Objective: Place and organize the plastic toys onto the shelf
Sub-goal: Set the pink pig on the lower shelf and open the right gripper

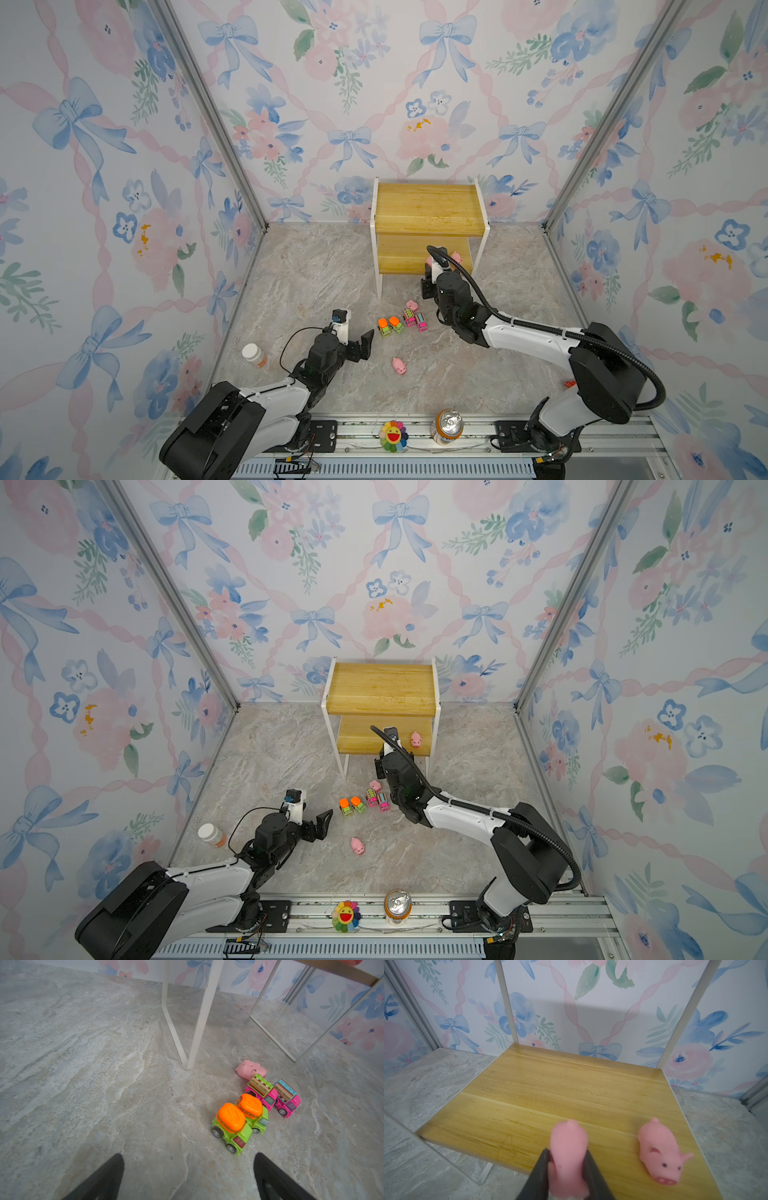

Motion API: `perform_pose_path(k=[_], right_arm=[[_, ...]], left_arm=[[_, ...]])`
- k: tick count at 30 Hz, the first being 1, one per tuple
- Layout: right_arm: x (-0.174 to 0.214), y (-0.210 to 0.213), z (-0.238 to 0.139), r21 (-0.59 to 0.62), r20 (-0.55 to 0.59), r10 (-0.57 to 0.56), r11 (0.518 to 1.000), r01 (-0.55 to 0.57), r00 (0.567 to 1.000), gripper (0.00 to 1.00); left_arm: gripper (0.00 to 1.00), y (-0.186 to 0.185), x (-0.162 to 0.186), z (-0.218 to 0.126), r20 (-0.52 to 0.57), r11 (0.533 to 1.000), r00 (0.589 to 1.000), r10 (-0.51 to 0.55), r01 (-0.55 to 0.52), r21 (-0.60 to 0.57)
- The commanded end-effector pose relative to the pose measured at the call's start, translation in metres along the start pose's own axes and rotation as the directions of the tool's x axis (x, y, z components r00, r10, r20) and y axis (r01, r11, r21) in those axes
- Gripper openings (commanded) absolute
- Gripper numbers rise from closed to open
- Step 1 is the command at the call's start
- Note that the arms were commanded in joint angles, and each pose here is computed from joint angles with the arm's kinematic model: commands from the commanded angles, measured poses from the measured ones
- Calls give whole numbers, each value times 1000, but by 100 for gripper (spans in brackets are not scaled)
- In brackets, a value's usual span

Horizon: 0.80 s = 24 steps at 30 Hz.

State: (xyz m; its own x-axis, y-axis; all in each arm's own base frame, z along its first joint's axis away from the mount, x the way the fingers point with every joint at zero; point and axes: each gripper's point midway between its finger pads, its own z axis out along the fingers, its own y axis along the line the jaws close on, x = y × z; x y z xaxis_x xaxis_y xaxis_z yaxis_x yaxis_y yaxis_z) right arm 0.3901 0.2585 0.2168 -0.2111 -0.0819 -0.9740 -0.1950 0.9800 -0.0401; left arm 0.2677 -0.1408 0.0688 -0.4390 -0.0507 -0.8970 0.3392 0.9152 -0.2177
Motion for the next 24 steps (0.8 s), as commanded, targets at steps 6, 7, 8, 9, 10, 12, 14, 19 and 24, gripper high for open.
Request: perform_pose_path(k=[6,7,8,9,10,12,14,19,24], right_arm=[[7,-9,2,25,-4,1,1000,-1,1000,28],[6,-8,2,23,-2,3,1000,-3,1000,28],[7,-7,3,20,-4,3,1000,-3,1000,28],[9,-6,3,20,-6,3,1000,-3,1000,28],[9,-5,3,17,-8,1,1000,-1,1000,28],[12,-4,4,17,-12,3,1000,-2,1000,28],[13,-2,4,15,-16,1,1000,0,1000,28],[16,2,4,5,-24,-6,1000,7,1000,29],[18,1,4,9,-24,0,1000,0,1000,30]], left_arm=[[98,0,3,1,-10,1000,1000,-6,6,-7],[98,0,4,1,-12,1000,1000,-5,5,-9],[98,0,4,1,-12,1000,1000,-5,5,-8],[98,0,4,1,-13,1000,1000,-5,5,-6],[98,0,4,1,-13,1000,1000,-5,5,-7],[98,0,4,1,-13,1000,1000,-4,3,-6],[98,-1,3,1,-12,1000,1000,-4,4,-5],[98,0,3,2,-13,1000,1000,-2,2,-7],[98,-1,3,2,-14,1000,1000,-1,1,-6]])
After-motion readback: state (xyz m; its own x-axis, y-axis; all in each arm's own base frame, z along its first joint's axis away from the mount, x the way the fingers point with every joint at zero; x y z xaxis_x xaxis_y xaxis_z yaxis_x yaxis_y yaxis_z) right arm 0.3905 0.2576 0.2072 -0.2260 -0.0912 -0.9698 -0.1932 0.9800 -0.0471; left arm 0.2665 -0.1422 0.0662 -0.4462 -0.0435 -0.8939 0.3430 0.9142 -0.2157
